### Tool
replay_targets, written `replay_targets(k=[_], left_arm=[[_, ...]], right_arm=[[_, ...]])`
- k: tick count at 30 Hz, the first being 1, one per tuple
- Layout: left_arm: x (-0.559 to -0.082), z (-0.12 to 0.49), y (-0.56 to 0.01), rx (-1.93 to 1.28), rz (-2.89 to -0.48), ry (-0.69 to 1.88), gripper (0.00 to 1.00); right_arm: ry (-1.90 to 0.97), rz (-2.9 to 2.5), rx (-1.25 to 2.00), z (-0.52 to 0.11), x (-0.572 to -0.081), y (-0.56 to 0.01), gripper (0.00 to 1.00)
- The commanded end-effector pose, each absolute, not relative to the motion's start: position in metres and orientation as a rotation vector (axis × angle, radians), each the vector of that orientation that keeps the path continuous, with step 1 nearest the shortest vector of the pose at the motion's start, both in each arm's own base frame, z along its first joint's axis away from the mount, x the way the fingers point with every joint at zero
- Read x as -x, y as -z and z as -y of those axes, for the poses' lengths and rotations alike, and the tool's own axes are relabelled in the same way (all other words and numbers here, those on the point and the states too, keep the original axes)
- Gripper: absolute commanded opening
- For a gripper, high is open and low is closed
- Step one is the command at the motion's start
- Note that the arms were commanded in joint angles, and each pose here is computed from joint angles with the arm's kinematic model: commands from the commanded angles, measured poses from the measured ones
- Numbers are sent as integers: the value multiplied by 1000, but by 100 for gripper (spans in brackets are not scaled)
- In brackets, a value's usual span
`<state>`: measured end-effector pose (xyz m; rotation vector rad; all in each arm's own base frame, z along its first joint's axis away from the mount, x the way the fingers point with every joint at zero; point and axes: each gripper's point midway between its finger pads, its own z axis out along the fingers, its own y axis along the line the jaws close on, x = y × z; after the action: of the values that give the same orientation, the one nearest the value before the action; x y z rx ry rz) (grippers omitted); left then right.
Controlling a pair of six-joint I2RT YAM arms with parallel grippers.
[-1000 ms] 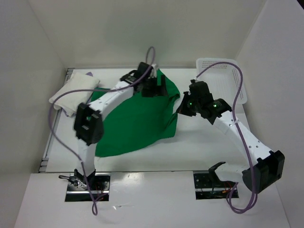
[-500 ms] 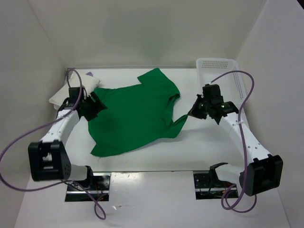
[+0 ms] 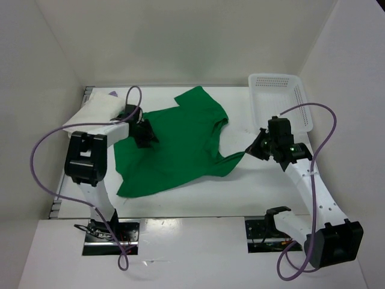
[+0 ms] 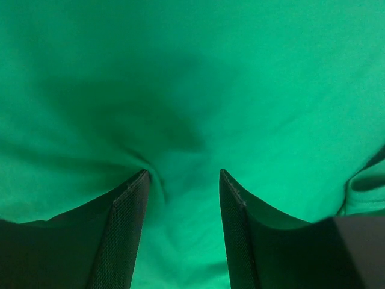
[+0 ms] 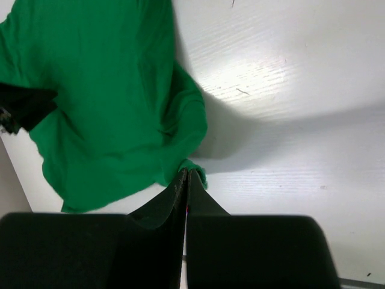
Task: Fold and stack the t-shirts
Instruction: Flatten out the crumpled T-shirt at the center of the board.
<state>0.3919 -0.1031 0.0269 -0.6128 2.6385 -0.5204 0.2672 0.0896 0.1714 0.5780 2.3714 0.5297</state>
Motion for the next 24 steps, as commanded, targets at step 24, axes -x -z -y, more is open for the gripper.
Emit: replay_targets(k=[24], left_arm=[[-340,54,-159,651,-2268,437,48]], right_arm=[[-763,-2385,-658,-114,-247,-163,0]])
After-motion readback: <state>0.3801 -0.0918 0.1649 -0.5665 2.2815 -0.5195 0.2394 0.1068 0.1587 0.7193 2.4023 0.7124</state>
